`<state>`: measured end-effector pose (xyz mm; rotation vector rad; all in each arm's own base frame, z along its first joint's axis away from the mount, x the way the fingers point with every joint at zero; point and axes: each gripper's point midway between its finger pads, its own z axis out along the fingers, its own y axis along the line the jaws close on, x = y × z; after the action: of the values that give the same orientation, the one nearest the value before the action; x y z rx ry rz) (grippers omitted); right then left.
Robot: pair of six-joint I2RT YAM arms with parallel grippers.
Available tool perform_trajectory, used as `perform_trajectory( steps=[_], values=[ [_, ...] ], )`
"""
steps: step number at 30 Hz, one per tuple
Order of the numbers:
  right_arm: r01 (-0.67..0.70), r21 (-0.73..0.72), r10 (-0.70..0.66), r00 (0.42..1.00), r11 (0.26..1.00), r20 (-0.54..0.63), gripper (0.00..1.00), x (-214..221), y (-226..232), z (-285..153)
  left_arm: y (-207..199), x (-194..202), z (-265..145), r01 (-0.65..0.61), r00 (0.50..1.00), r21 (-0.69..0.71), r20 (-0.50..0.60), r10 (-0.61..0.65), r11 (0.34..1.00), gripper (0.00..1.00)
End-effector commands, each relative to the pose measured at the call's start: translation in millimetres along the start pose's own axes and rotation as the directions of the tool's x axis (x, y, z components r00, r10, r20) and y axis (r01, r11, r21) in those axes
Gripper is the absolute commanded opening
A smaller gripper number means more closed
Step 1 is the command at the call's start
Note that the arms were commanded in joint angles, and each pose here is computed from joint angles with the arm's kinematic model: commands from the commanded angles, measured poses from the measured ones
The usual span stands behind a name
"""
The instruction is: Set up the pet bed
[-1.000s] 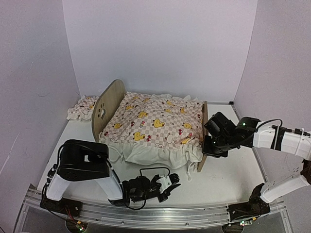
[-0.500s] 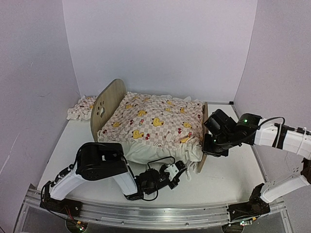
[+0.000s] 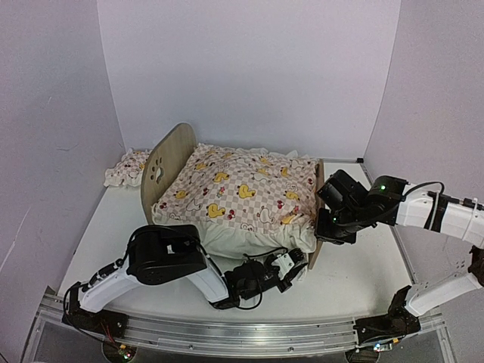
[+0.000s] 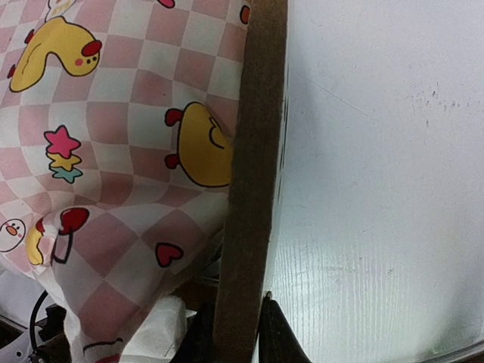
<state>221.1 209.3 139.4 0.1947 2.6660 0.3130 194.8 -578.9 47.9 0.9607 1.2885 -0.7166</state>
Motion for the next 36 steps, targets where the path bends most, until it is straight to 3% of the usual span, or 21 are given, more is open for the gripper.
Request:
perform_trajectory(
  steps=[1, 15, 16, 19, 21, 32, 36],
  values=[
    [-0.056, -0.377, 0.115, 0.984, 0.925, 0.136, 0.00, -50.0, 85.6, -68.5, 20.9, 12.1, 13.1, 0.001, 0.999, -0.062, -0.036, -0.003, 0.998, 0.26],
    [-0.039, -0.401, 0.102, 0.985, 0.915, 0.138, 0.00, -47.5, 97.5, -77.7, 42.1, 23.5, 33.8, -0.011, 0.997, -0.150, -0.076, -0.001, 0.989, 0.36],
    [-0.038, -0.401, 0.102, 0.985, 0.915, 0.138, 0.00, -47.2, 97.7, -77.8, 41.3, 23.8, 35.3, -0.016, 0.997, -0.141, -0.079, 0.005, 0.990, 0.35],
    [-0.042, -0.400, 0.106, 0.985, 0.915, 0.139, 0.00, -47.2, 97.2, -78.4, 37.1, 21.7, 36.6, -0.031, 0.996, -0.106, -0.082, 0.022, 0.994, 0.19],
    [-0.044, -0.395, 0.110, 0.983, 0.918, 0.147, 0.00, -47.8, 94.8, -78.6, 36.2, 18.2, 29.7, -0.033, 0.996, -0.091, -0.090, 0.024, 0.995, 0.16],
    [-0.028, -0.362, 0.114, 0.969, 0.932, 0.218, 0.00, -58.5, 82.9, -86.1, 29.6, -23.7, -54.2, -0.033, 0.999, -0.081, -0.035, 0.031, 0.996, 0.38],
    [-0.025, -0.371, 0.111, 0.971, 0.928, 0.211, 0.00, -58.2, 85.4, -87.9, 27.5, -10.7, -64.0, -0.031, 0.998, -0.075, -0.064, 0.026, 0.997, 0.39]
  ],
)
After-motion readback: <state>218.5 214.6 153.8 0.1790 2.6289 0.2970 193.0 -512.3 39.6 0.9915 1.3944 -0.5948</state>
